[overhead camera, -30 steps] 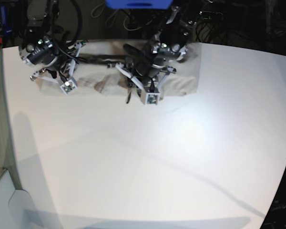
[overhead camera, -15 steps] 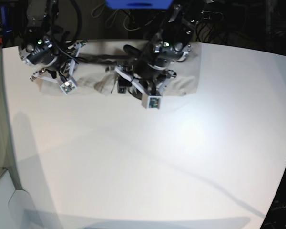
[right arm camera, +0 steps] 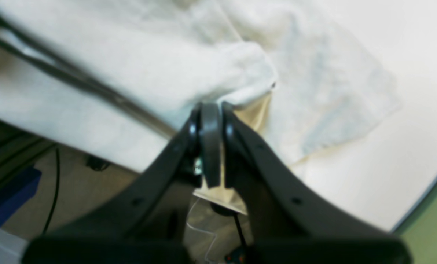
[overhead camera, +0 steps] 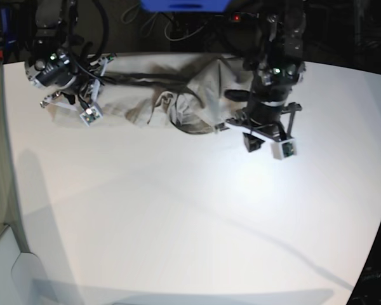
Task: Layout the t-shirt on the table in an organized manner, then fold the t-shirt properly
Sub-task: 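Fold the strip end held by the left gripper toward the right gripper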
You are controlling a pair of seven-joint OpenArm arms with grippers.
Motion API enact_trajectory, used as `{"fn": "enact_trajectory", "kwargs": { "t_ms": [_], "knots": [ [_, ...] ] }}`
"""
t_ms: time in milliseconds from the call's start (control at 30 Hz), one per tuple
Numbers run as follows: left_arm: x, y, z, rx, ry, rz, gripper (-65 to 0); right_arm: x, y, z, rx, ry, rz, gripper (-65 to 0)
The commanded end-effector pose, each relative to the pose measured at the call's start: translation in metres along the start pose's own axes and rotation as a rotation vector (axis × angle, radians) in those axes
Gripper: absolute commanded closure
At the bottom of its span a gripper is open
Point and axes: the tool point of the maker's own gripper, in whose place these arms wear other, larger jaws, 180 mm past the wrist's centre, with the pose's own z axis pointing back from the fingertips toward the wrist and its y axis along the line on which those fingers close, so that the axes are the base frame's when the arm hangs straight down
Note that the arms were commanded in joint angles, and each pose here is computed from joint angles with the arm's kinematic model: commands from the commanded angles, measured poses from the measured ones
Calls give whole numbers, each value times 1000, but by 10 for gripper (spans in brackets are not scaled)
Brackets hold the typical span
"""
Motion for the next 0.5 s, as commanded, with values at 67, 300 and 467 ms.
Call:
{"fn": "enact_trajectory", "kwargs": {
  "t_ms": [67,300,467],
  "knots": [
    [4,3,0,7,-9,21,-1,8,-3,-2,1,-24,-1,0],
    [-78,-44,-5,-106,357,-71,-2,12,-5,-3,0,-31,-3,0],
    [-91,-102,16,-299,355,-216,-2,15,-8,-3,-7,-38,-2,0]
  ]
}}
